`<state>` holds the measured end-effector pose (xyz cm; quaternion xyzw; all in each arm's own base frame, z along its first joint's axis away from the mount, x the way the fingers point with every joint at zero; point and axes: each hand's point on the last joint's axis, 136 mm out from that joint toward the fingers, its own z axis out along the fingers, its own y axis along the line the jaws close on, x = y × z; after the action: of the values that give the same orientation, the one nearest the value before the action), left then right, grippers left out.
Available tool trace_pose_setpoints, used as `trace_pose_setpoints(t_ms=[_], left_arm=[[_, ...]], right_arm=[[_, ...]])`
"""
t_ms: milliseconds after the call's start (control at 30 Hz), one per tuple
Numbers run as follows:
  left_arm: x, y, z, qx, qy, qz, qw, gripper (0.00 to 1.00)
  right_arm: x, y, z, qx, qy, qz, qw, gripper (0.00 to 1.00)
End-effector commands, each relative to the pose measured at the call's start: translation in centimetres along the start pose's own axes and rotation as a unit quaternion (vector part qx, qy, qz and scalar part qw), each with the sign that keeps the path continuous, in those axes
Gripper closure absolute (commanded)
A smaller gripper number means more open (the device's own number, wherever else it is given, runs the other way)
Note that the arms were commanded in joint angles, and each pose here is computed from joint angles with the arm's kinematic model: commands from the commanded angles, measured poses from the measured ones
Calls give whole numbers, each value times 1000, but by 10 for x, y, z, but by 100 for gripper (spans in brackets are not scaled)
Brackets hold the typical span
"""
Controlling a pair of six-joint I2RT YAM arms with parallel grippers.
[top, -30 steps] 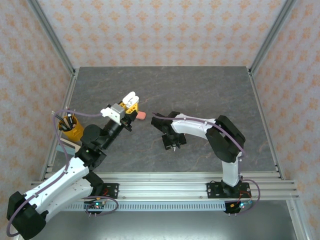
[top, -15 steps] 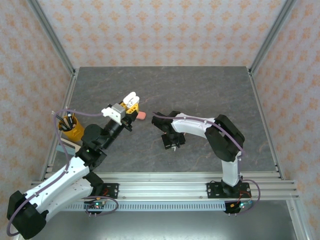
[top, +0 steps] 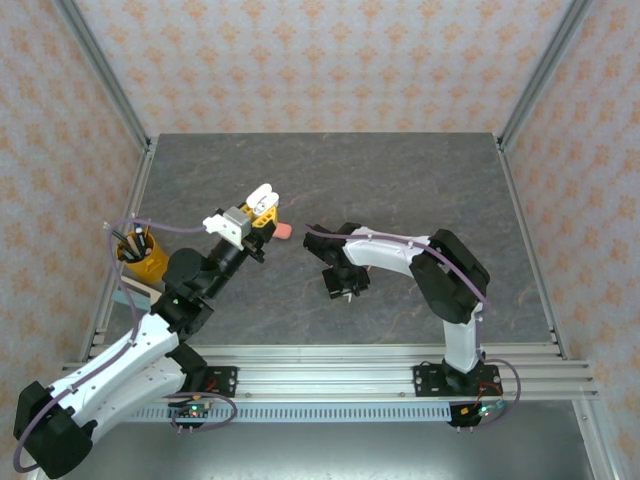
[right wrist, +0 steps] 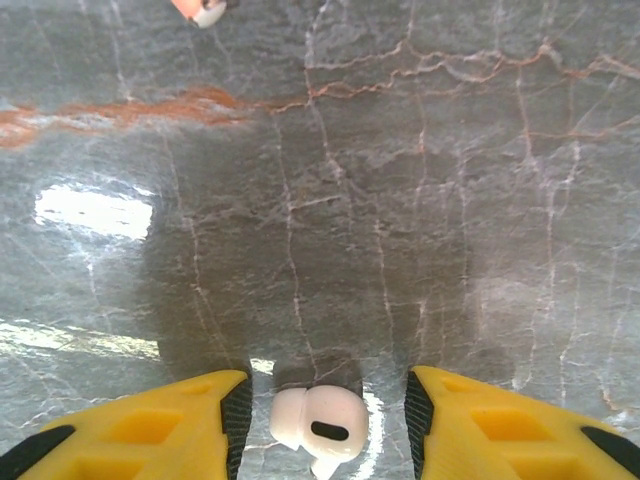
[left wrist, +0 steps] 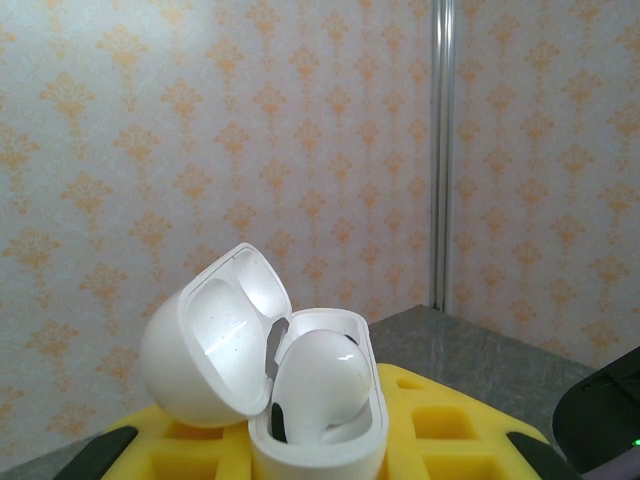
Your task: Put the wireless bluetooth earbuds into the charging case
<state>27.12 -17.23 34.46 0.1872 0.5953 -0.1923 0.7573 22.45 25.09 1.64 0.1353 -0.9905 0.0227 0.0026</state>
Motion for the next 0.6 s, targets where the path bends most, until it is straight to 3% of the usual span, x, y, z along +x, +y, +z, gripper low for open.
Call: trace_pose_setpoints(t_ms=[0, 567], left_arm=[[-10, 5, 1, -9, -16, 1, 1000, 100], [-12, 4, 3, -7, -18, 0, 1000, 100]], right_arm=[[11, -9, 13, 16, 20, 8, 1000, 52], [22, -14, 19, 17, 31, 11, 999, 61]])
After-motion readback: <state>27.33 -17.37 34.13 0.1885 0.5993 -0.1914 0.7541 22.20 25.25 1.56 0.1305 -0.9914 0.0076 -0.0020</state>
